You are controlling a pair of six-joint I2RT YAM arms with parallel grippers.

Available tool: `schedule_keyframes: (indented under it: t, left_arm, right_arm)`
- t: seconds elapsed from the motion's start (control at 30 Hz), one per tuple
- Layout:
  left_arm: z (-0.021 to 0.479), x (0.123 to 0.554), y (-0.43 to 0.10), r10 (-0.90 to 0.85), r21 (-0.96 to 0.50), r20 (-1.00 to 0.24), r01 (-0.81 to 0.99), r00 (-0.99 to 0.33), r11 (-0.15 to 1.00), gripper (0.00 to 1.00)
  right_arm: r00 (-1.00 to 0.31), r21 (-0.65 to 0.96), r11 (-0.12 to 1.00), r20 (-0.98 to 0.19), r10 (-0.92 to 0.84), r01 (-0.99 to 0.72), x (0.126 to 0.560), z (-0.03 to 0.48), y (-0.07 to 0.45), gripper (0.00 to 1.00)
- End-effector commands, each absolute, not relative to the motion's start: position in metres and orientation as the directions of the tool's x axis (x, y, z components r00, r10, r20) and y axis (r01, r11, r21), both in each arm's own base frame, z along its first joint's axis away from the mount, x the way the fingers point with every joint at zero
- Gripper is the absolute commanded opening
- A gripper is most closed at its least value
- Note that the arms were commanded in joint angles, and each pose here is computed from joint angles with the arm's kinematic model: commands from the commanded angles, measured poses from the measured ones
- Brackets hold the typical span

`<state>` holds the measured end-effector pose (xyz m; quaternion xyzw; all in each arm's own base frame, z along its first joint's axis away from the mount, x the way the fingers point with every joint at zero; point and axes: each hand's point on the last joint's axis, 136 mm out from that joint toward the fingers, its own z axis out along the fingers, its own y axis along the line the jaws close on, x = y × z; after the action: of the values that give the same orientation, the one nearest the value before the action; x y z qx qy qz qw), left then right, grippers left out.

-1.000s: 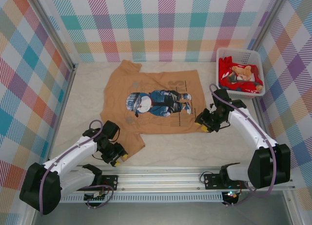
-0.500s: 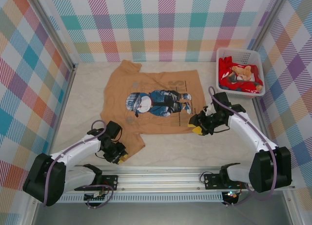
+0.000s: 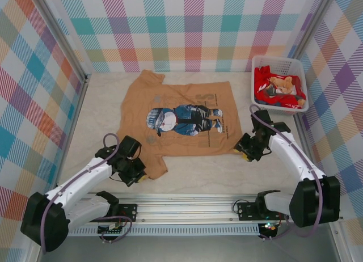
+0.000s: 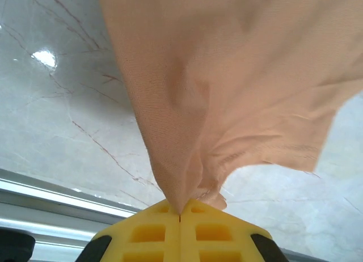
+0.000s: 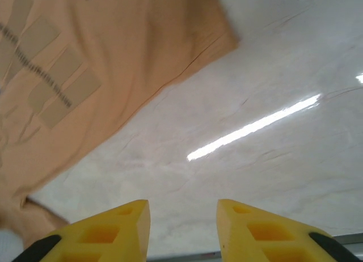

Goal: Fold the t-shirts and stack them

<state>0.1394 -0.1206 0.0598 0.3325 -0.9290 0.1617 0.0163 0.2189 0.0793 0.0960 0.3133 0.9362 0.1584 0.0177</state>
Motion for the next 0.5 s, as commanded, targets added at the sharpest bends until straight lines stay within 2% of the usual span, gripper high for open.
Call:
schedule_keyframes:
  t: [0.0, 0.27, 0.47]
  left_arm:
    - [0.059, 0.119, -0.107, -0.593, -0.209, 0.143, -0.609, -0.793, 0.765, 0.0]
    - [0.057, 0.118, -0.108, -0.592, -0.22, 0.145, -0.609, -0.793, 0.762, 0.0]
    - [0.057, 0.12, -0.11, -0.589, -0.225, 0.147, -0.606, -0.795, 0.763, 0.0]
  right_arm:
    - [-0.75, 0.225, 0.725, 0.043, 0.66, 0.651, 0.233, 0.077, 0.063, 0.32]
    - [-0.744, 0.2, 0.724, 0.044, 0.667, 0.661, 0.267, 0.053, 0.06, 0.29]
    - [-0.717, 0.151, 0.702, 0.092, 0.691, 0.696, 0.263, 0.036, 0.057, 0.29]
